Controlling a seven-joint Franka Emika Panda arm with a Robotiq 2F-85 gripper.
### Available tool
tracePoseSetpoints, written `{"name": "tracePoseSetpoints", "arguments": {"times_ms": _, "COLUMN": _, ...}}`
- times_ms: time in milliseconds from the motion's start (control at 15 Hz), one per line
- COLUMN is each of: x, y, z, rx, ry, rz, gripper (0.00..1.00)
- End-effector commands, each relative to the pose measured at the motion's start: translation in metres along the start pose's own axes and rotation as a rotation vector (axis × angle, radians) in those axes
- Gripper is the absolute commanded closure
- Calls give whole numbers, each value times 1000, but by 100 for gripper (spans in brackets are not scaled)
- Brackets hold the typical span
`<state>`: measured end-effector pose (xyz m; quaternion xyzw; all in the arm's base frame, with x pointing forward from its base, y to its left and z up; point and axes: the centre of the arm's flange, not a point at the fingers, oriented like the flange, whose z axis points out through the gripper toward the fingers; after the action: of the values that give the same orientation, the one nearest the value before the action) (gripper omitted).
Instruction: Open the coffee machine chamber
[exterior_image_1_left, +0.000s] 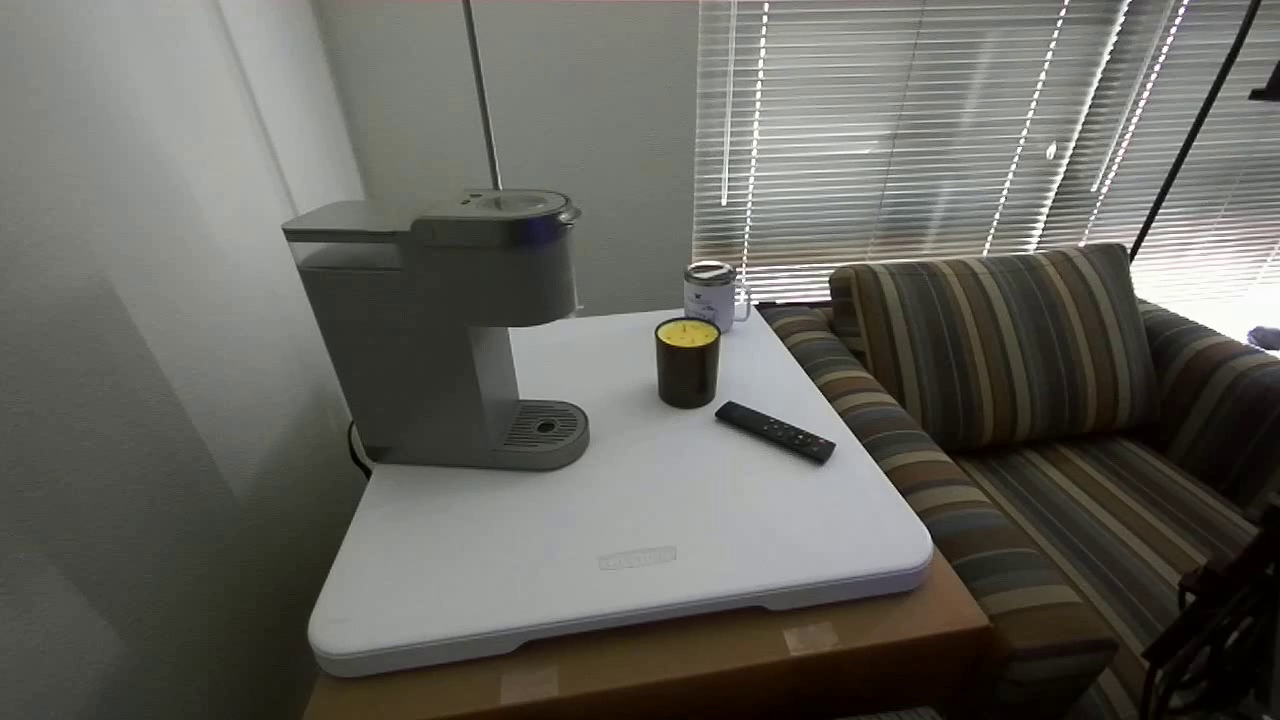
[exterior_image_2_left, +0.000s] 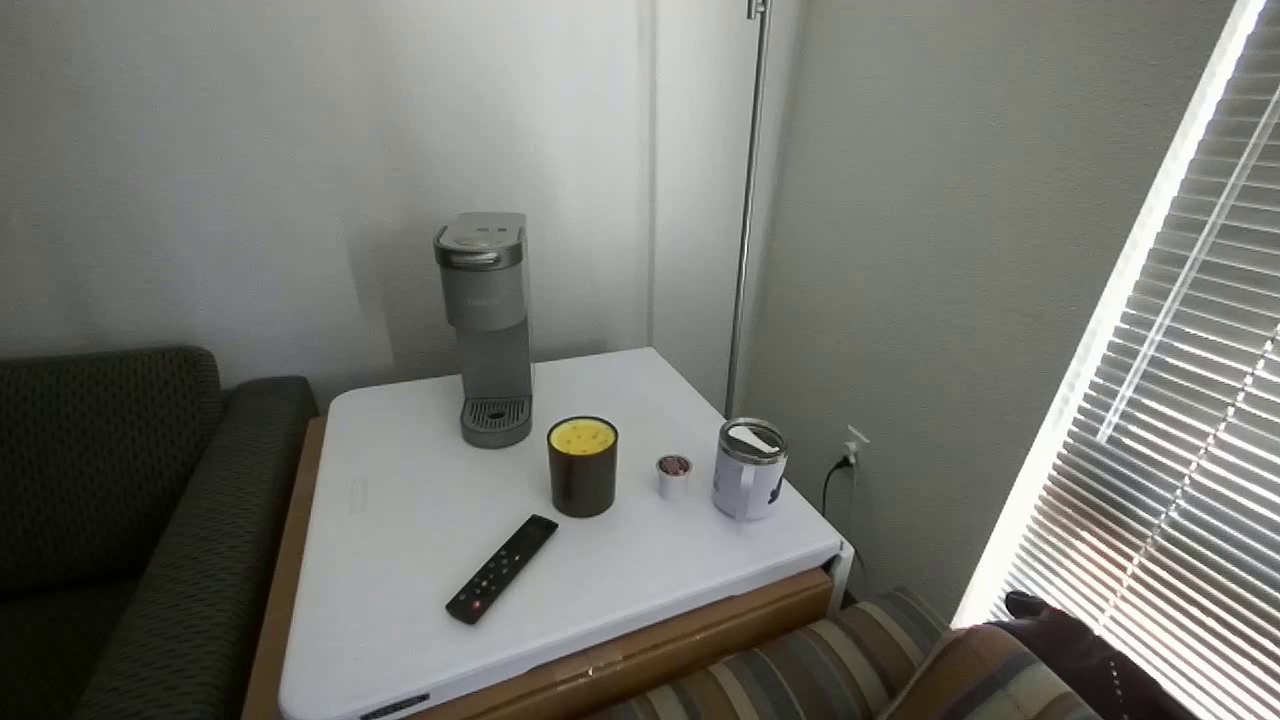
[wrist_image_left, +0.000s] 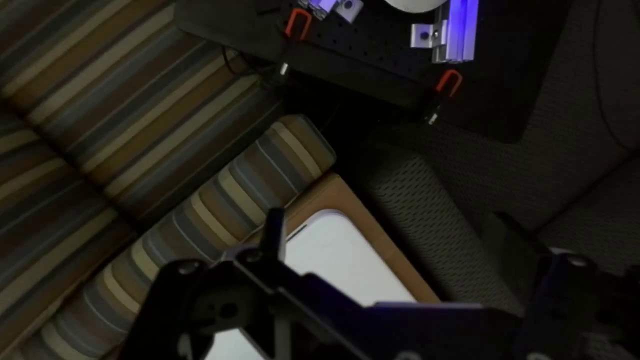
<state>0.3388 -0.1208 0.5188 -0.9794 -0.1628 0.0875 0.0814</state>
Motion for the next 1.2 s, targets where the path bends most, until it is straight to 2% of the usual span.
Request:
{"name": "tracePoseSetpoints", "arguments": {"times_ms": 0, "x": 49, "y": -1, "z": 23, "rx": 69, "ry": -7, "rz": -142, "gripper": 0}}
{"name": "tracePoseSetpoints", "arguments": {"times_ms": 400, "x": 107, "y": -20, "z": 60, "rx": 123, "ry": -29, "rz": -274, "gripper": 0}}
{"name": "tracePoseSetpoints", "arguments": {"times_ms": 733, "x": 151, "y": -40, "z": 79, "rx": 106, "ry": -48, "rz": -294, "gripper": 0}}
{"name": "tracePoseSetpoints", "arguments": {"times_ms": 867, "x": 167, "y": -52, "z": 83, "rx": 95, "ry": -67, "rz": -350, "gripper": 0}}
{"name": "tracePoseSetpoints", "arguments": {"times_ms": 933, "x": 144, "y": -51, "z": 82, "rx": 92, "ry": -64, "rz": -309, "gripper": 0}}
{"name": "tracePoseSetpoints", "arguments": {"times_ms": 1133, "x": 159, "y": -60, "z": 87, "rx": 84, "ry": -84, "rz": -334, "gripper": 0}}
